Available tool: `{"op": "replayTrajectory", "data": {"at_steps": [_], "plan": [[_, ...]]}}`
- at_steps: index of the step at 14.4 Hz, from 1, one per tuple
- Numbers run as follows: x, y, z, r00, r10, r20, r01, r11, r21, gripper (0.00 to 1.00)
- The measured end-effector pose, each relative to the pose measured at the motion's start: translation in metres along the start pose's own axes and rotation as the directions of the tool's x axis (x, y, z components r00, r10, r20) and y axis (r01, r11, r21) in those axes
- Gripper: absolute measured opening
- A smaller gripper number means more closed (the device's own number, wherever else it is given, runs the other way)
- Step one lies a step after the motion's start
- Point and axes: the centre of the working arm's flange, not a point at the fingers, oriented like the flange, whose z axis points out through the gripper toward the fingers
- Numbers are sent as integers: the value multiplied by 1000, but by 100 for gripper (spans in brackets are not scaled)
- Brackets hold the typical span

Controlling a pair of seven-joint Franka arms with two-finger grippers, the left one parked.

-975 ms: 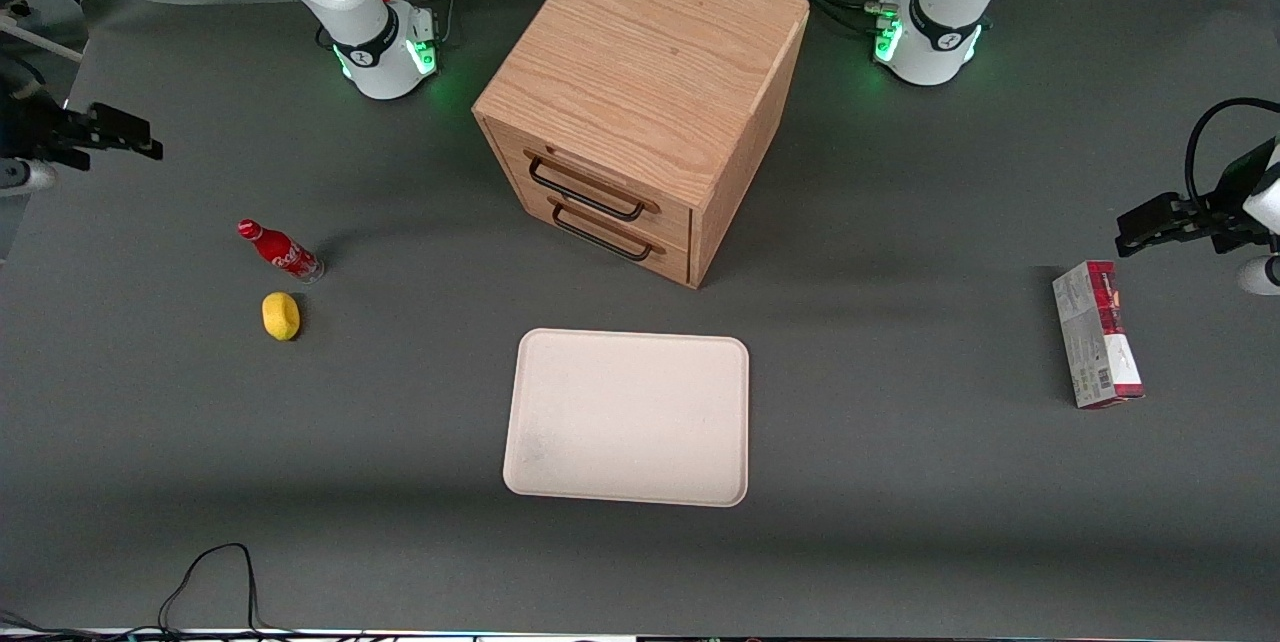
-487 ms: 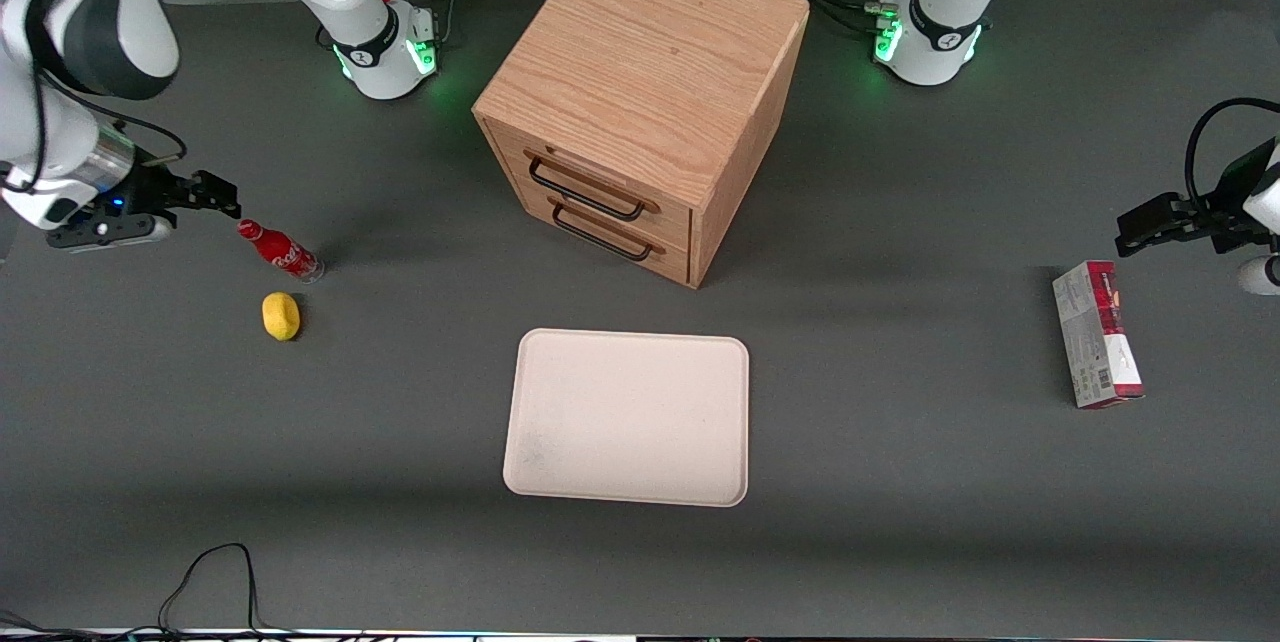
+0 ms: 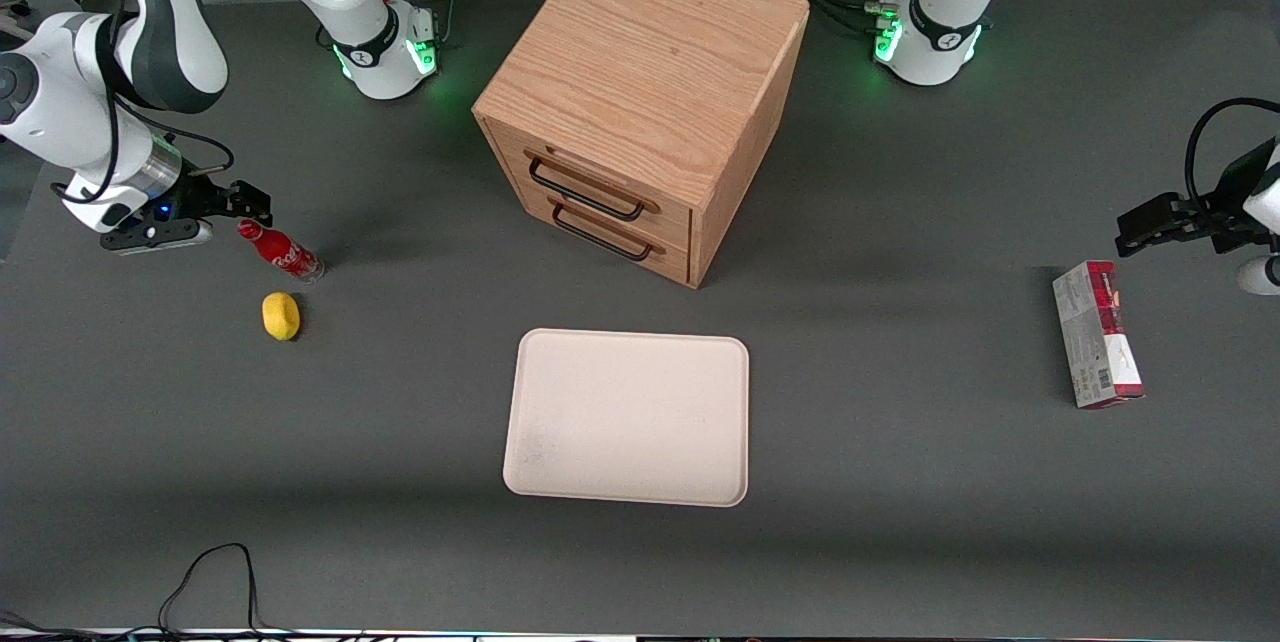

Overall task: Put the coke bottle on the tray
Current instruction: 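Close the right gripper around the bottle's cap end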

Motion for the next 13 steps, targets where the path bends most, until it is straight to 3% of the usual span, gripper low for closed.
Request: {"op": "replayTrajectory", "data": {"at_steps": [13], "plan": [[-12, 10, 31, 1000, 16, -14, -16, 1000, -2, 99]]}}
